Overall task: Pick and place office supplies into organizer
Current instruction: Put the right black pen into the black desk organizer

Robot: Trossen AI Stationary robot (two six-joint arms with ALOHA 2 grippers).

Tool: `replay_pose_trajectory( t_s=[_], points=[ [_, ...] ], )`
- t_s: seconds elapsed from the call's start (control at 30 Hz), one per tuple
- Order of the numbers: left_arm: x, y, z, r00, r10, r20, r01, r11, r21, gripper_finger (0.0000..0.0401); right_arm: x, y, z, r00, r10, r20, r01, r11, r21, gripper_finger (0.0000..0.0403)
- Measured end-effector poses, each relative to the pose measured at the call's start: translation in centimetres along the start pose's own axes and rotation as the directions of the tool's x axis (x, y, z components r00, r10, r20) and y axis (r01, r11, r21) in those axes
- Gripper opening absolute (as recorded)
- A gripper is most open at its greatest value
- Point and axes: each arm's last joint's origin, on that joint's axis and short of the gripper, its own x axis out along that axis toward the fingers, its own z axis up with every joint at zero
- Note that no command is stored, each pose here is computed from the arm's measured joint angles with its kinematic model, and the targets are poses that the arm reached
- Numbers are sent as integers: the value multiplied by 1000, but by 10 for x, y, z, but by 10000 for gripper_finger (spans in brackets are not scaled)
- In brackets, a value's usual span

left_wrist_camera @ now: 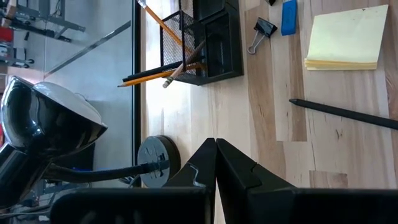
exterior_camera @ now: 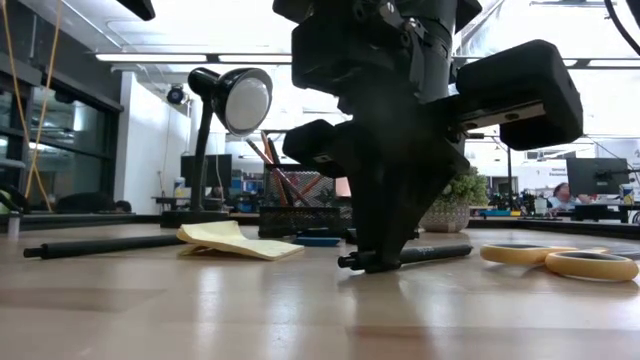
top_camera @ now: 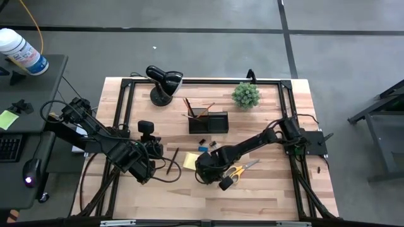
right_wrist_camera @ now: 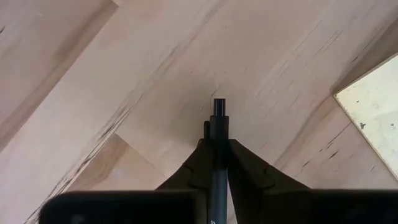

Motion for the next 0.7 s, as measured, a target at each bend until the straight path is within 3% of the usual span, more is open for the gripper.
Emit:
replay_pose_trajectory(
  t_s=[0.7],
  points=[
    [0, 1, 0, 1000, 14, 5, -14, 1000, 2, 1, -40, -13, 24, 997, -64, -37, 65, 997, 34, 31]
  ],
)
